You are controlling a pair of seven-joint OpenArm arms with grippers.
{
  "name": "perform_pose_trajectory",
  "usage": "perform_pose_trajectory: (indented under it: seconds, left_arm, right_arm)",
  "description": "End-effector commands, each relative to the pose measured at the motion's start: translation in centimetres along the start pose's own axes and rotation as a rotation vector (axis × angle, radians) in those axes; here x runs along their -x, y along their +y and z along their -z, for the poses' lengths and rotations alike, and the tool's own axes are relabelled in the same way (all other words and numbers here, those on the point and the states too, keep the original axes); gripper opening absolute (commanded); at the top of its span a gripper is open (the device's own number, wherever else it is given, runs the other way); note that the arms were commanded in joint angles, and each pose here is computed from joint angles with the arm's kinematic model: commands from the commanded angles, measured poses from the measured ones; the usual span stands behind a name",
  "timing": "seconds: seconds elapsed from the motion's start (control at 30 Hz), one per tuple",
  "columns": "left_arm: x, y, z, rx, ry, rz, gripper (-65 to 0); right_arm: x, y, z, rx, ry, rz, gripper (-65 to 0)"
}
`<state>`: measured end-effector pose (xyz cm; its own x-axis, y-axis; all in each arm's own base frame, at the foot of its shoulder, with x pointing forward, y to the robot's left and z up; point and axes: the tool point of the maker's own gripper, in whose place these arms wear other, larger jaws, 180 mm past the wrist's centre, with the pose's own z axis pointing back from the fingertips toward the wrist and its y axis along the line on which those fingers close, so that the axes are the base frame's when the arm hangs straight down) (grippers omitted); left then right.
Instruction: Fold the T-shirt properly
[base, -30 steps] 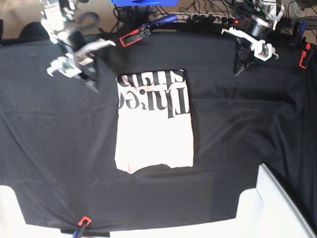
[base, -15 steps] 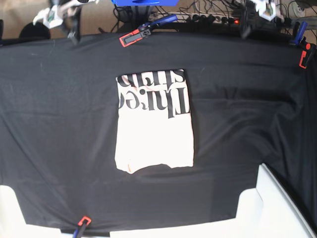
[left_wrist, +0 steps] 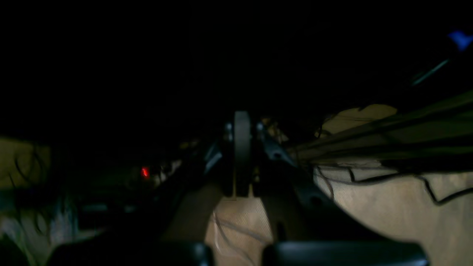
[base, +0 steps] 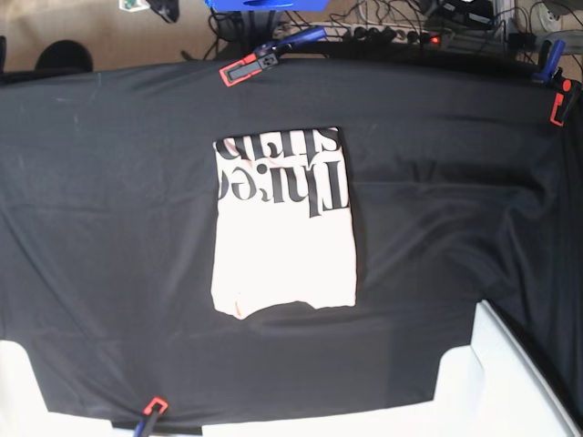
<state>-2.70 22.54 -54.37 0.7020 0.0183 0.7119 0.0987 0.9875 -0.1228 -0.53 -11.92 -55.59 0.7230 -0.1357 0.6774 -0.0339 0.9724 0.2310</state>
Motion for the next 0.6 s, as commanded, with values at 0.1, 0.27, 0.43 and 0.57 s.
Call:
perform_pose_trajectory:
  seconds: [0.1, 0.27, 0.43, 0.57]
  left_arm:
    - [3.3, -1.3, 3.0, 0.037, 0.161, -0.063, -65.0]
    - [7.0, -4.9, 6.5, 0.129, 0.475, -0.09, -65.0]
    - [6.9, -8.1, 9.1, 0.201, 0.614, -0.058, -65.0]
    - [6.4, -10.5, 10.3, 0.237, 0.618, -0.062, -65.0]
  right_arm:
    - [4.0, -0.7, 2.8, -0.008, 0.179, 0.025, -65.0]
    - [5.9, -1.6, 6.7, -0.028, 0.462, 0.0, -65.0]
    - [4.9, -1.4, 8.9, -0.031, 0.569, -0.013, -65.0]
    - [5.0, -1.4, 9.4, 0.049, 0.561, -0.057, -65.0]
